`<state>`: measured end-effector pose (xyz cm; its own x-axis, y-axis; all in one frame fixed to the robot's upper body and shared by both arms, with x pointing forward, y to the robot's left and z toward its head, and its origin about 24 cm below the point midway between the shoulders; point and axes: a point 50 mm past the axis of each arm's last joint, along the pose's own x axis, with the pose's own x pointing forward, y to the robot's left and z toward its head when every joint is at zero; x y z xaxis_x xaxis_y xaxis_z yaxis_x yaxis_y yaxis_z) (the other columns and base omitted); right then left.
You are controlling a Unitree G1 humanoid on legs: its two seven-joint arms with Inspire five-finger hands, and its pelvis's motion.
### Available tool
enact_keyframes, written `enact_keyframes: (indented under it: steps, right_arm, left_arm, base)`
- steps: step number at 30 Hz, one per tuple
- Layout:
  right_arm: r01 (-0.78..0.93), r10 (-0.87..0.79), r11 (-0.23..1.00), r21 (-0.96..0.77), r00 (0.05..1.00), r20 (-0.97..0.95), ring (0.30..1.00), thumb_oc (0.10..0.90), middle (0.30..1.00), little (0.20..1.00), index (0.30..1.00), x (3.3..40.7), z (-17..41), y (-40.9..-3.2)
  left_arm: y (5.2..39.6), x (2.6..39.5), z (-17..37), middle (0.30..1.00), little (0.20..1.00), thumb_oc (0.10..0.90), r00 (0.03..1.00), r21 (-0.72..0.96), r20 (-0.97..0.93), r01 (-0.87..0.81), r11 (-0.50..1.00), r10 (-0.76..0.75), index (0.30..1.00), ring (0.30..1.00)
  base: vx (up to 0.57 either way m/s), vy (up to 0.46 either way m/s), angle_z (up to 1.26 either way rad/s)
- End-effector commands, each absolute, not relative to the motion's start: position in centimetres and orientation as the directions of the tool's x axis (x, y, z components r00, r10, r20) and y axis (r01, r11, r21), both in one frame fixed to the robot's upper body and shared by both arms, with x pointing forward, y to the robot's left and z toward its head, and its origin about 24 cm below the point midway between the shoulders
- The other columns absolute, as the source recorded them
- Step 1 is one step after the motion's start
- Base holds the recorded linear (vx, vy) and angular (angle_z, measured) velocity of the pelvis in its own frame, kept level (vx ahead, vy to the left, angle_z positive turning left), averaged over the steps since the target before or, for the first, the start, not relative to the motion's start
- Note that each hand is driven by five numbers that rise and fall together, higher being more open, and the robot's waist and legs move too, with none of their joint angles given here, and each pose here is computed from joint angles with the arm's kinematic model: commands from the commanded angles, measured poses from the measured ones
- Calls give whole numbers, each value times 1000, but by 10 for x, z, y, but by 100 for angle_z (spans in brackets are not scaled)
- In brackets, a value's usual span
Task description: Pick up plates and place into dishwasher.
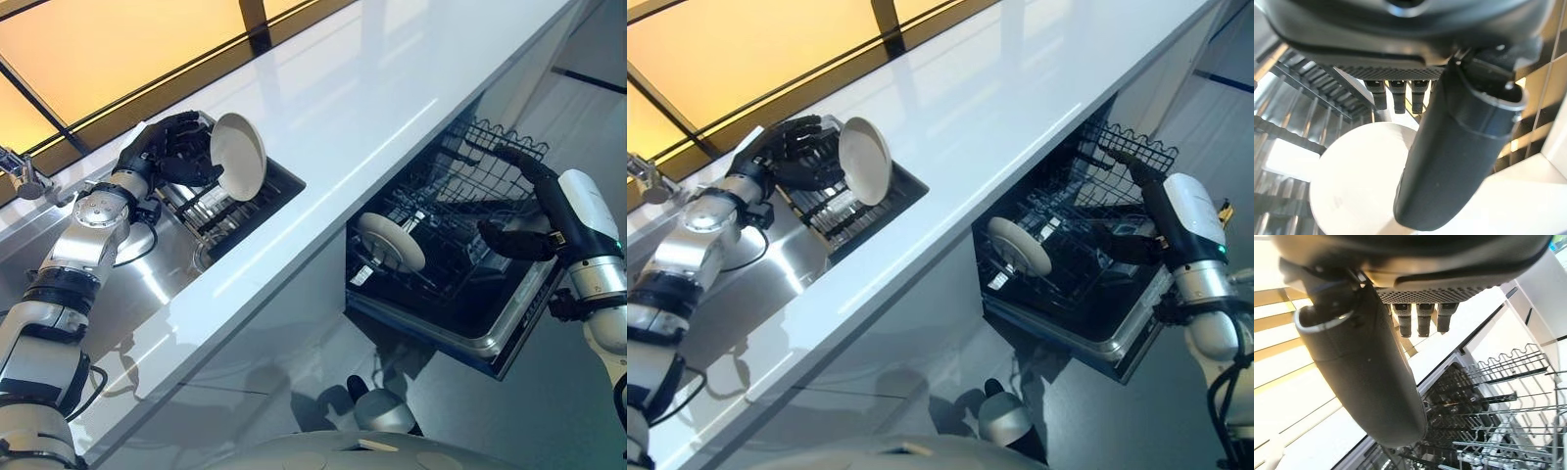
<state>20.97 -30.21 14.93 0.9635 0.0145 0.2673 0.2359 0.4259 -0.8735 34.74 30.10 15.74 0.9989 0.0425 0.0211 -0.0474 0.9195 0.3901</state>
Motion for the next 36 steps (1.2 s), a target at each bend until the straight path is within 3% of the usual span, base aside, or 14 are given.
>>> enact_keyframes:
  steps: [1, 15, 36]
  right_arm:
    - [458, 155, 354, -816, 831, 534, 900, 800, 900, 900, 900, 209, 215, -289]
    - [439, 164, 331, -835, 845, 509, 900, 800, 900, 900, 900, 209, 211, -289]
    - [422, 162, 300, -855, 861, 482, 900, 800, 900, 900, 900, 210, 209, -292]
  left_arm:
    - [320, 351, 254, 900, 900, 800, 921, 287, 358, -266, 920, 155, 900, 900]
    - [333, 348, 248, 900, 900, 800, 912, 300, 334, -343, 890, 238, 900, 900]
    - [334, 350, 237, 900, 900, 800, 915, 162, 312, -316, 935, 255, 900, 900]
  base:
    - [0, 0, 0]
    - [0, 0, 0]
    - [30, -3, 0]
